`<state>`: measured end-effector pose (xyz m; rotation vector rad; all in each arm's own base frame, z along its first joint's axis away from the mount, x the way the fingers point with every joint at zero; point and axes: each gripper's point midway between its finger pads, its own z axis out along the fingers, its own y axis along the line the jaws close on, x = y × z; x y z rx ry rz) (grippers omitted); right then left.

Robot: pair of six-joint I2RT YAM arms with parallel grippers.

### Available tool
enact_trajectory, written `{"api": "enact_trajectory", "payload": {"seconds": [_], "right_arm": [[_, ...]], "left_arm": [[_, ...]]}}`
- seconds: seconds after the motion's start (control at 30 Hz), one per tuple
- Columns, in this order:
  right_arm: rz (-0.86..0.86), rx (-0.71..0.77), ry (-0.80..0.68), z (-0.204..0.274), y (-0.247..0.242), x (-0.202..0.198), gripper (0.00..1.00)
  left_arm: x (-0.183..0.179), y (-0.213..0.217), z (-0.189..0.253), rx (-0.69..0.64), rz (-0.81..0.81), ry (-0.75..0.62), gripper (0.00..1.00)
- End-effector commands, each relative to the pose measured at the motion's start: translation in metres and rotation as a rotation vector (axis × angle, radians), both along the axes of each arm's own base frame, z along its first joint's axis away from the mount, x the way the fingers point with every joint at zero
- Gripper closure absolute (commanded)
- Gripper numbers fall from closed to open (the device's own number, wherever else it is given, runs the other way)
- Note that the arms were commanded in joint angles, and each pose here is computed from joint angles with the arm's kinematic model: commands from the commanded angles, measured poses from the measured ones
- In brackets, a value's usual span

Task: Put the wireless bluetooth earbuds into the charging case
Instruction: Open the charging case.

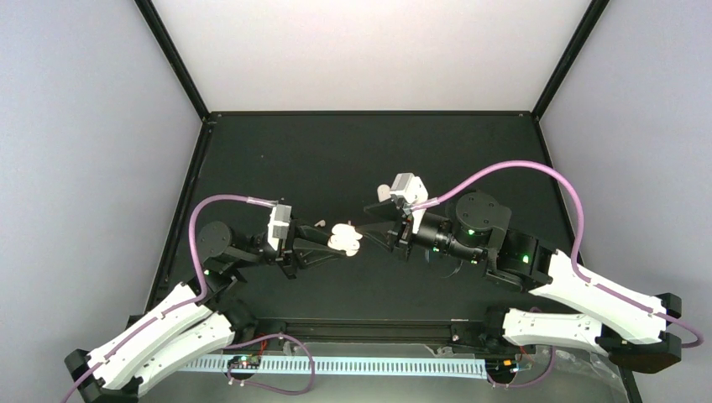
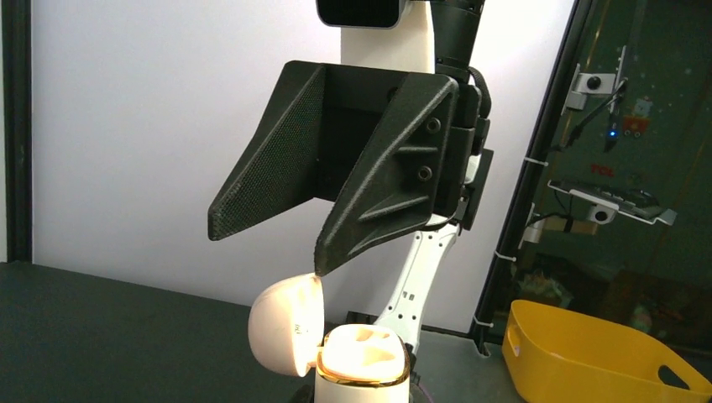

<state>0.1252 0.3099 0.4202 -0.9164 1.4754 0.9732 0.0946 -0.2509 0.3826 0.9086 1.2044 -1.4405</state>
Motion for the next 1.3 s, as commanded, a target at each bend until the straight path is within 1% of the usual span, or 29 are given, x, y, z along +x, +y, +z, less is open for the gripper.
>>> {"api": "enact_trajectory", "payload": {"seconds": [0.0,0.17,0.4,0.53,0.63,0.7,0.8,0.9,1.07,1.2,1.27], "right_arm": [[-0.051,0.036,-0.006,0.014,-0.006,0.008,0.60],[-0.039,0.043,-0.006,0.018,-0.008,0.005,0.60],[0.000,0.057,-0.003,0.023,-0.008,-0.003,0.56],[0.011,0.063,0.004,0.024,-0.007,-0.005,0.52],[-0.088,0.076,0.032,0.021,-0.016,0.012,0.50],[-0.182,0.087,0.087,0.012,-0.027,0.035,0.49],[-0.276,0.132,0.213,-0.013,-0.043,0.066,0.49],[-0.344,0.112,0.316,-0.053,-0.046,0.089,0.49],[-0.387,0.026,0.435,-0.122,-0.026,0.118,0.51],[-0.402,-0.056,0.520,-0.174,0.000,0.142,0.55],[-0.384,-0.096,0.551,-0.196,0.016,0.151,0.56]], "left_arm": [[-0.009,0.003,0.006,-0.012,-0.028,-0.043,0.98],[-0.008,0.005,0.004,-0.010,-0.007,-0.052,0.99],[-0.005,0.006,0.003,-0.016,0.020,-0.050,0.99],[-0.003,0.007,0.002,-0.014,0.031,-0.048,0.98],[-0.004,0.011,0.004,-0.018,0.049,-0.056,0.98],[-0.005,0.014,0.004,-0.021,0.060,-0.057,0.99],[-0.008,0.019,0.007,-0.025,0.072,-0.061,0.98],[-0.011,0.025,0.007,-0.023,0.093,-0.067,0.99],[-0.016,0.035,0.006,-0.021,0.124,-0.087,0.98],[-0.020,0.040,0.005,-0.013,0.135,-0.099,0.98],[-0.020,0.042,0.004,-0.011,0.144,-0.106,0.98]]}}
